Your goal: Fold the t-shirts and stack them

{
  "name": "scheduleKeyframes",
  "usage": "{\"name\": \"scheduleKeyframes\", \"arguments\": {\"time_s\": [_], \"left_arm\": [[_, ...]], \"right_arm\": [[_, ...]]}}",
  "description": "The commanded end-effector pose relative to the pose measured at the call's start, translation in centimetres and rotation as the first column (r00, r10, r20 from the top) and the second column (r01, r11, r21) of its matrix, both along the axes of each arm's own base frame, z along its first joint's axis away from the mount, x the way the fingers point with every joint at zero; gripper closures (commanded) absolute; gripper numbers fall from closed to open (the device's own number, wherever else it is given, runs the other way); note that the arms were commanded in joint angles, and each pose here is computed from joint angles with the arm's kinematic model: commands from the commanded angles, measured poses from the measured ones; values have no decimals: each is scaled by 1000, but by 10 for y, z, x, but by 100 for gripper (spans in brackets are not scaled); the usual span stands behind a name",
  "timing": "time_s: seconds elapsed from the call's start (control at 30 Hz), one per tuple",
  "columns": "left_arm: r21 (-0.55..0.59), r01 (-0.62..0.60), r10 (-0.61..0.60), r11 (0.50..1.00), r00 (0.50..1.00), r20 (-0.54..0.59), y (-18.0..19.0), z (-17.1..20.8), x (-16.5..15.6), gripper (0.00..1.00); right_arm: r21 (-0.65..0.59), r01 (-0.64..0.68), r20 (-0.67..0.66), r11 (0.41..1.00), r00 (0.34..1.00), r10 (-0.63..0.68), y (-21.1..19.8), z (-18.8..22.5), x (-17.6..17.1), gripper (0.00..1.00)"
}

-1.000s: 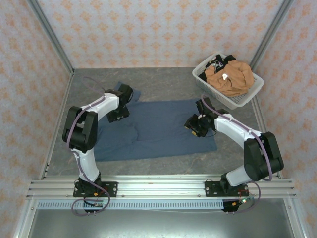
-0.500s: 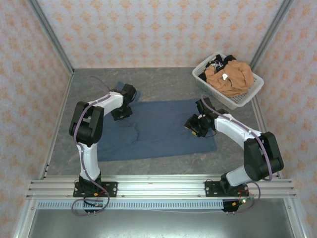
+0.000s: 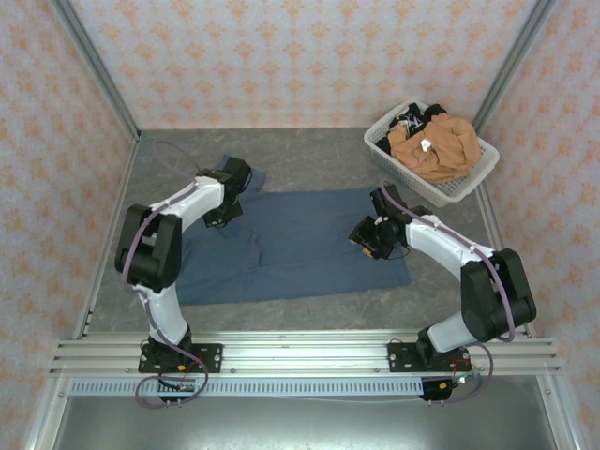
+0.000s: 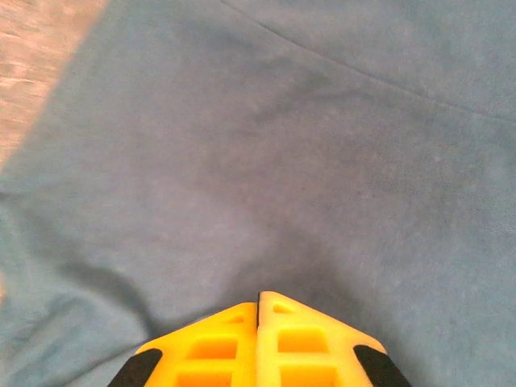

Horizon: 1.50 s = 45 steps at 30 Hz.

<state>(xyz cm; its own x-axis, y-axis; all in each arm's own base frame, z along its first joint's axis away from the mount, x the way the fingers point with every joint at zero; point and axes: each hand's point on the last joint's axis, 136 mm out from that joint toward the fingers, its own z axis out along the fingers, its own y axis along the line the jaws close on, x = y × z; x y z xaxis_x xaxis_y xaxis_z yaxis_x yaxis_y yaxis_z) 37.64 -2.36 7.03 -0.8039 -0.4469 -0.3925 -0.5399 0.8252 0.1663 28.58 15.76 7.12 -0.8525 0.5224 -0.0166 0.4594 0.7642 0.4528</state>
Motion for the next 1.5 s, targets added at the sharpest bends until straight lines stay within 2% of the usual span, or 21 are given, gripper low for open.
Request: {"name": "scheduleKeyframes", "arguments": {"time_s": [0.0, 0.3, 0.43, 0.6, 0.63, 0.7, 0.73, 0.77, 0.8, 0.93, 1.03, 1.13, 1.23, 1.33, 1.47], "left_arm": [[85, -41, 40, 996, 999, 18, 20, 19, -18, 99], [163, -81, 86, 983, 996, -23, 42, 17, -29, 100], [261, -92, 119, 961, 989, -87, 56, 17, -38, 99], [320, -85, 141, 944, 978, -155, 62, 9, -46, 96], [335, -88, 148, 938, 977, -156, 64, 11, -48, 94], [363, -96, 161, 927, 975, -154, 68, 15, -52, 82], [379, -99, 165, 920, 976, -145, 70, 20, -53, 73], [395, -101, 165, 913, 977, -132, 70, 27, -53, 61], [403, -100, 160, 910, 980, -119, 69, 32, -53, 55], [411, -76, 103, 908, 994, -44, 49, 63, -48, 53], [364, 23, -37, 931, 999, 30, 2, 80, -32, 53], [261, 156, -182, 953, 980, 77, -55, 77, -17, 59], [253, 233, -244, 939, 970, 13, -83, 64, -14, 64], [273, 292, -289, 917, 956, -51, -95, 54, -17, 68], [213, 372, -347, 903, 926, -146, -108, 20, -28, 74]], "right_arm": [[4, -5, 1, 1000, 1000, 5, 4, 1, 3, 56], [9, -12, -2, 1000, 1000, 12, 4, 1, 1, 57], [10, -13, -2, 1000, 1000, 13, 4, 2, -1, 57], [8, -10, -2, 1000, 1000, 10, 2, 1, -5, 57], [7, -9, -3, 1000, 1000, 9, 1, 1, -5, 57], [5, -8, -4, 1000, 1000, 8, 1, 1, -6, 57], [5, -9, -3, 1000, 1000, 9, 1, 1, -6, 57], [5, -9, -3, 1000, 1000, 9, 1, 1, -6, 57], [4, -8, -3, 1000, 1000, 8, 1, 1, -6, 57], [7, -9, 3, 1000, 1000, 9, 2, 2, -4, 57], [10, -12, -2, 1000, 1000, 12, 3, -1, -4, 57], [11, -14, -5, 1000, 1000, 14, 4, -2, -3, 57], [11, -19, -2, 1000, 1000, 19, 4, -1, -2, 57], [12, -20, 1, 1000, 1000, 20, 4, 1, -2, 57], [10, -19, -3, 1000, 1000, 19, 3, -1, -4, 57]]}}
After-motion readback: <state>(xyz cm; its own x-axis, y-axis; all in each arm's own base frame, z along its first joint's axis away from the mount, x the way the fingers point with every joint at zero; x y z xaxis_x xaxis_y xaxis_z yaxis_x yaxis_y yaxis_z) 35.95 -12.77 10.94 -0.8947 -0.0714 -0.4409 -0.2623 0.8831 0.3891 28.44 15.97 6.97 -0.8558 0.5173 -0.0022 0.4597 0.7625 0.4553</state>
